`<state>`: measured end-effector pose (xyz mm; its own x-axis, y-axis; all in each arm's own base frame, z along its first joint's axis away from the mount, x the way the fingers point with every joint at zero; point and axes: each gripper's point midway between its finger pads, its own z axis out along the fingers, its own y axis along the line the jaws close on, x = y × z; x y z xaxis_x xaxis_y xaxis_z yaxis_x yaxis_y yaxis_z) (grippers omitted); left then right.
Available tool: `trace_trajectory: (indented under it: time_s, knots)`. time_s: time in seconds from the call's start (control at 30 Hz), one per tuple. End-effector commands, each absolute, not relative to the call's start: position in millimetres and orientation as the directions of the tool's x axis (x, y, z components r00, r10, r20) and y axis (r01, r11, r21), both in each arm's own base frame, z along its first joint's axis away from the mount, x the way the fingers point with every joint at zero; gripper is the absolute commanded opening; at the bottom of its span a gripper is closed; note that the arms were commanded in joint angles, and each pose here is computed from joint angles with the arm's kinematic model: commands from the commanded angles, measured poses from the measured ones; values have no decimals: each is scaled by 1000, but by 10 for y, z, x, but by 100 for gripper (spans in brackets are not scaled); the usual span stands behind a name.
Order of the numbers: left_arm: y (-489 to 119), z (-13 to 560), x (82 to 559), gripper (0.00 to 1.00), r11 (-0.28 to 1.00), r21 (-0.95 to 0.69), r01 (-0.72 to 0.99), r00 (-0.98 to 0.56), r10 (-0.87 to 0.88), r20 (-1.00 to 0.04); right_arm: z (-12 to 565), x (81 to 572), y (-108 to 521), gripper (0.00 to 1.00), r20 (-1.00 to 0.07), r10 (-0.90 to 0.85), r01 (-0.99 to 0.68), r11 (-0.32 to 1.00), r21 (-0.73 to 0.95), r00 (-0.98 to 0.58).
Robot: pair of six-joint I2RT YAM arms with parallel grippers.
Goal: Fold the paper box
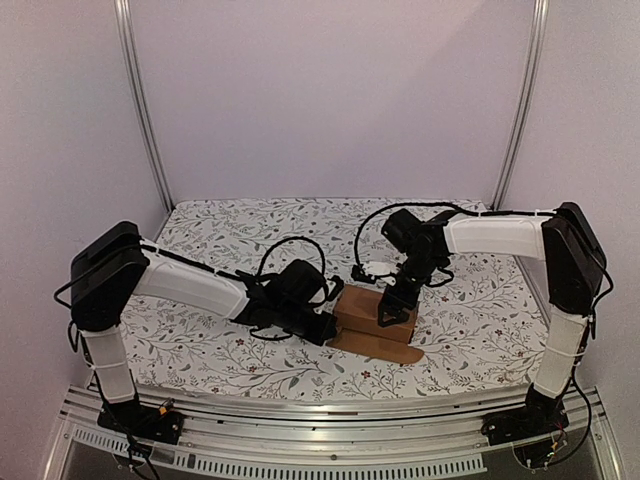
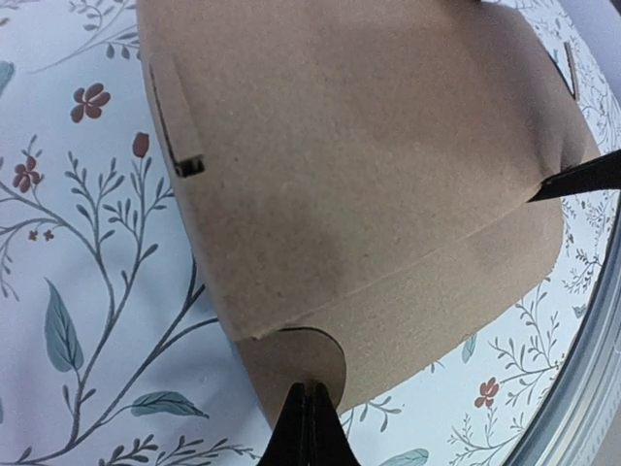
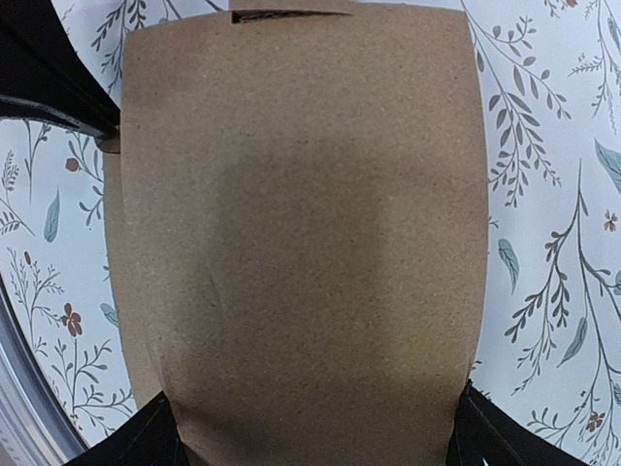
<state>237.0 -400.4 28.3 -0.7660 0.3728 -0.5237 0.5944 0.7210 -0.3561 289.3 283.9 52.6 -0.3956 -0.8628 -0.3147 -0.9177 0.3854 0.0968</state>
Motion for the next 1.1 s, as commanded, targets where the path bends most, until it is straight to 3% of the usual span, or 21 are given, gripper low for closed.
trace_trajectory:
  time_s: [0.0,0.27,0.43,0.63,0.83,0.97,1.07]
  knots:
    - [-4031,92,2179,0,727,-233,646,-720,480,-500,236,2852,2757,84,-242,-868,-900,416,128,-435]
    - [-3968,-77,2146,0,750,-75,657,-679,545,-492,189,2773,2703,85,-215,-882,-907,397,144,-420]
    - [-3978,366,2169,1,733,-55,678,-626,536,-566,405,2755,2740,89,-255,-879,-915,376,145,-402]
    - [-4079,1272,2121,14,627,-60,777,-497,551,-670,1122,2744,2713,98,-392,-851,-933,353,68,-350]
    - [-4162,1548,2511,28,638,-45,769,-483,534,-694,1361,2703,2438,99,-422,-833,-917,399,-6,-359]
    - [-4345,1575,2880,34,645,-109,756,-517,487,-704,1367,2778,2162,99,-458,-730,-841,536,78,-508]
    - [-4546,1598,3076,36,617,-168,768,-529,464,-711,1350,2827,1907,99,-473,-541,-698,667,262,-695]
